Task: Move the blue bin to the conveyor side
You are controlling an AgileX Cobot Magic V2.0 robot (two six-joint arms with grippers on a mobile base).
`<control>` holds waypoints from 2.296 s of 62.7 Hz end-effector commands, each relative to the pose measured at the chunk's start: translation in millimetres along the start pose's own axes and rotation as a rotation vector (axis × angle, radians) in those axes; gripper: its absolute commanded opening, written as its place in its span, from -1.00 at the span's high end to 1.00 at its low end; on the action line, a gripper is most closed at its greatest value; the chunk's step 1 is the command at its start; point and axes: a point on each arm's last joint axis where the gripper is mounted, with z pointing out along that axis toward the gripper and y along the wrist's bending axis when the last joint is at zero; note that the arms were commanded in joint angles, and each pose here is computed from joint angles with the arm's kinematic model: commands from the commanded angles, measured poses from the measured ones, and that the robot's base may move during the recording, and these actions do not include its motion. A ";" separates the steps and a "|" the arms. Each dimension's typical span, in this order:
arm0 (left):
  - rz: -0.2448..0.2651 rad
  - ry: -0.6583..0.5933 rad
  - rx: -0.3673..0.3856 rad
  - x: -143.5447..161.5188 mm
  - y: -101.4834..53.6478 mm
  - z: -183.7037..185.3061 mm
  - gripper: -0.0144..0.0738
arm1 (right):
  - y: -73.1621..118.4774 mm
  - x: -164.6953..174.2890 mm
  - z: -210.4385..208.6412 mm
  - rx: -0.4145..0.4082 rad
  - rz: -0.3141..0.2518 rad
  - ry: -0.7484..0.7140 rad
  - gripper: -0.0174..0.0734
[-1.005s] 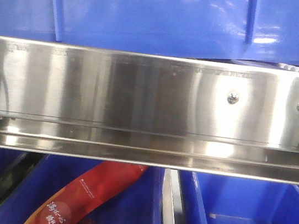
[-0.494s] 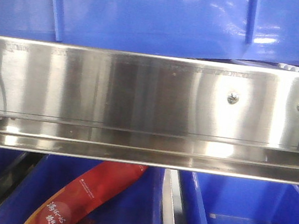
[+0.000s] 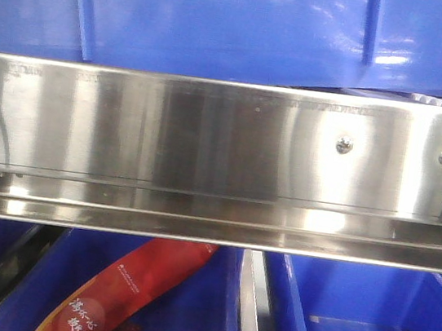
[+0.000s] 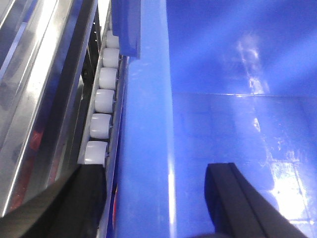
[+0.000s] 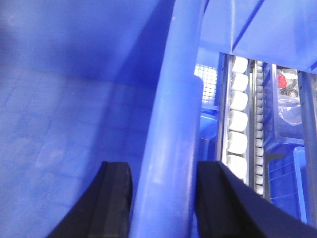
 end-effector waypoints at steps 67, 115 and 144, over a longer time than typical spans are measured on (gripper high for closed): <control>-0.001 -0.059 -0.014 -27.0 0.0 -45.9 0.72 | 0.0 -1.8 -47.2 0.017 0.040 -0.104 0.79; 0.087 -0.196 0.084 -23.7 -27.3 -152.6 0.72 | 5.4 26.9 -164.5 0.026 0.119 -0.307 0.79; 0.078 -0.239 0.097 -13.6 -19.0 -190.4 0.72 | 11.7 67.9 -190.4 0.017 0.127 -0.309 0.79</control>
